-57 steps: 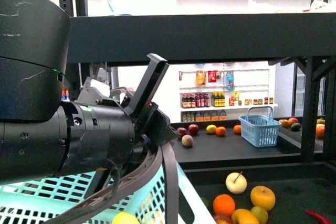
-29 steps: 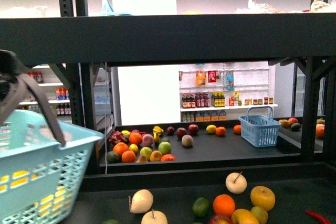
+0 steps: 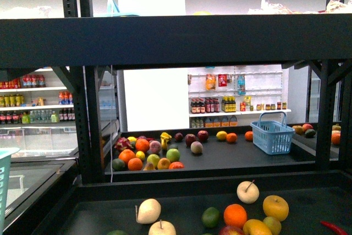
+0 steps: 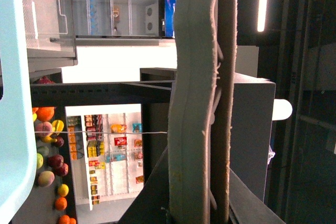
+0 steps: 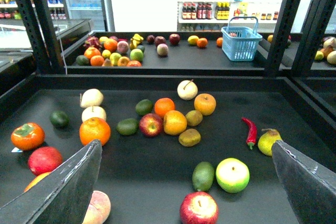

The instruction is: Pick lemon from shelf

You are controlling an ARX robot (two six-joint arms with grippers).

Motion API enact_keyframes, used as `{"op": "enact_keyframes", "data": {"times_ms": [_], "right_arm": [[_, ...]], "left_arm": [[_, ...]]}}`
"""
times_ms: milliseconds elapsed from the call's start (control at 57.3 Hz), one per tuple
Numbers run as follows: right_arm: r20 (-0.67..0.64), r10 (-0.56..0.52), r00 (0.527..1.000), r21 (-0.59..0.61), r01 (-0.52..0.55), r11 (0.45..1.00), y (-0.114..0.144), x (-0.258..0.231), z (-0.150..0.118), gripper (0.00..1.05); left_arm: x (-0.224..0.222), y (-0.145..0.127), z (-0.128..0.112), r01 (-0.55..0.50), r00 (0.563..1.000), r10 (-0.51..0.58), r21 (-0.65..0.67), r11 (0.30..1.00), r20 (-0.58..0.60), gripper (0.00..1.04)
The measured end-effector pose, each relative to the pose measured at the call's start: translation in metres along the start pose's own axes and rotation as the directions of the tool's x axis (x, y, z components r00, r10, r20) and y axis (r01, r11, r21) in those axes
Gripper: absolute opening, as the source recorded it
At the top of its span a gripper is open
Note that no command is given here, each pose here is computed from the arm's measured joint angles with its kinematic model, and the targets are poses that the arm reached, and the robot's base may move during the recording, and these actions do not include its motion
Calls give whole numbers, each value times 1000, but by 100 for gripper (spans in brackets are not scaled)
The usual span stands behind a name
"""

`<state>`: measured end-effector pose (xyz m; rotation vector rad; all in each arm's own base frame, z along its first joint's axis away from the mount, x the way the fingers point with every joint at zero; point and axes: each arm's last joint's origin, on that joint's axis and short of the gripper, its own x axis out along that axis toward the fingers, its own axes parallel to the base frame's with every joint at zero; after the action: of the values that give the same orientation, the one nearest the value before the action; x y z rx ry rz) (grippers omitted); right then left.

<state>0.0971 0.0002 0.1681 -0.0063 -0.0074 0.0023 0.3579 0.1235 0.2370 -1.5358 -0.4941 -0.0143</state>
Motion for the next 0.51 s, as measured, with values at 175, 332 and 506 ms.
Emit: {"op": "enact_keyframes", "data": {"times_ms": [175, 332, 506], "right_arm": [[0, 0, 1000, 0, 0, 1000, 0, 0, 0, 97], [0, 0, 1000, 0, 0, 1000, 0, 0, 0, 97], [0, 0, 1000, 0, 0, 1000, 0, 0, 0, 97]], "left_arm": [[0, 8, 13, 22, 1000, -22, -22, 1000, 14, 10], [-1, 14, 25, 33, 999, -33, -14, 999, 37, 10], [-3, 29, 31, 25, 999, -25, -10, 1000, 49, 10]]}}
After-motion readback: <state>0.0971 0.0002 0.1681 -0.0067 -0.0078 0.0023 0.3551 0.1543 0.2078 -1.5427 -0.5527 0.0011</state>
